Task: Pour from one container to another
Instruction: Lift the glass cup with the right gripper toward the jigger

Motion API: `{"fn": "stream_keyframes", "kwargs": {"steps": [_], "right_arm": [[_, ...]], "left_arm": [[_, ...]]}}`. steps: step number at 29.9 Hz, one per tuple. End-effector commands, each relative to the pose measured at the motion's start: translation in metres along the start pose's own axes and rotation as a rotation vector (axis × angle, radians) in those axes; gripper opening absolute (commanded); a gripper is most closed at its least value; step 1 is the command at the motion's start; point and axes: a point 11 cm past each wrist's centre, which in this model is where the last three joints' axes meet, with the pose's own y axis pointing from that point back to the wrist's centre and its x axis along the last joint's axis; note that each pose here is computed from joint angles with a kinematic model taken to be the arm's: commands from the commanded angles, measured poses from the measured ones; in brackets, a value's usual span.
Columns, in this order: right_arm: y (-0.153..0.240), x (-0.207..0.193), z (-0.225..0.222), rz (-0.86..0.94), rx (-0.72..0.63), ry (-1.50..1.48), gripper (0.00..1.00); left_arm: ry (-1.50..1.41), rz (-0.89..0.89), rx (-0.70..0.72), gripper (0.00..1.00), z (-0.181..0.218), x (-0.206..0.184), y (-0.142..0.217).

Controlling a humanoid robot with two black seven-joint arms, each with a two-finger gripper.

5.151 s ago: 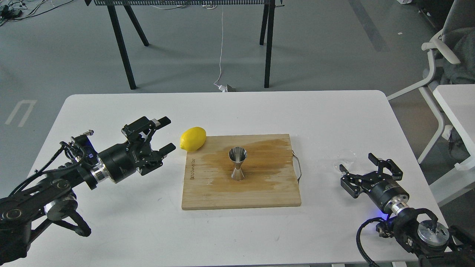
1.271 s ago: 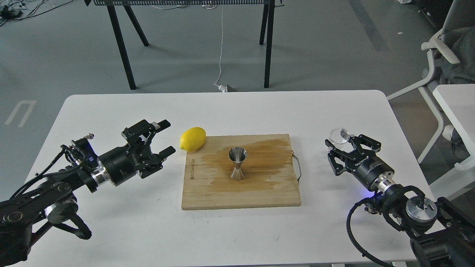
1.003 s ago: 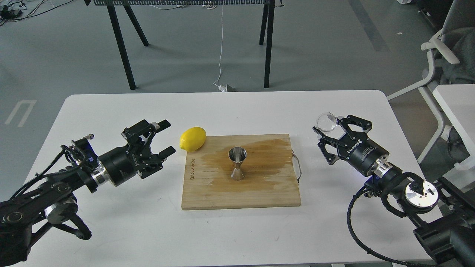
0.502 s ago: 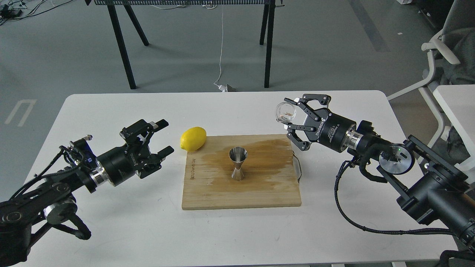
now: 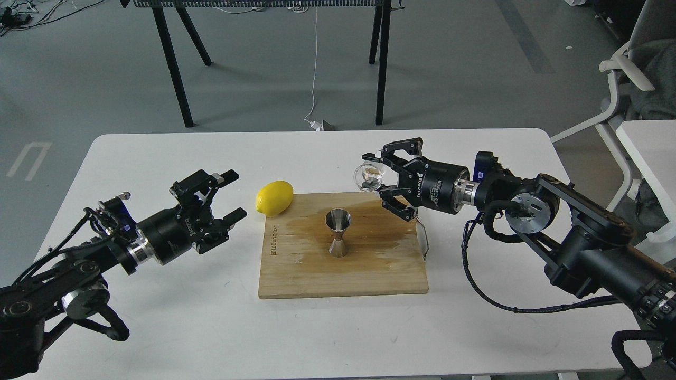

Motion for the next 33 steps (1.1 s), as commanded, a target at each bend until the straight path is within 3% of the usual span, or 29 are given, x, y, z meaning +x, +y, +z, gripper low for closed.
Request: {"fn": "stream_keyframes", "kwargs": {"steps": [1,33], "right_arm": [[-0.003,-0.002,-0.001,0.002,-0.031,0.062,0.46],[-0.033,-0.023,0.0,-0.02,-0.168,0.325,0.47]], "left_arm": [[0.002,0.002,0.004,0.98,-0.002,0.0,0.001],[0.015,0.059,-0.002,0.99,-0.001,0.016,0.009]]}}
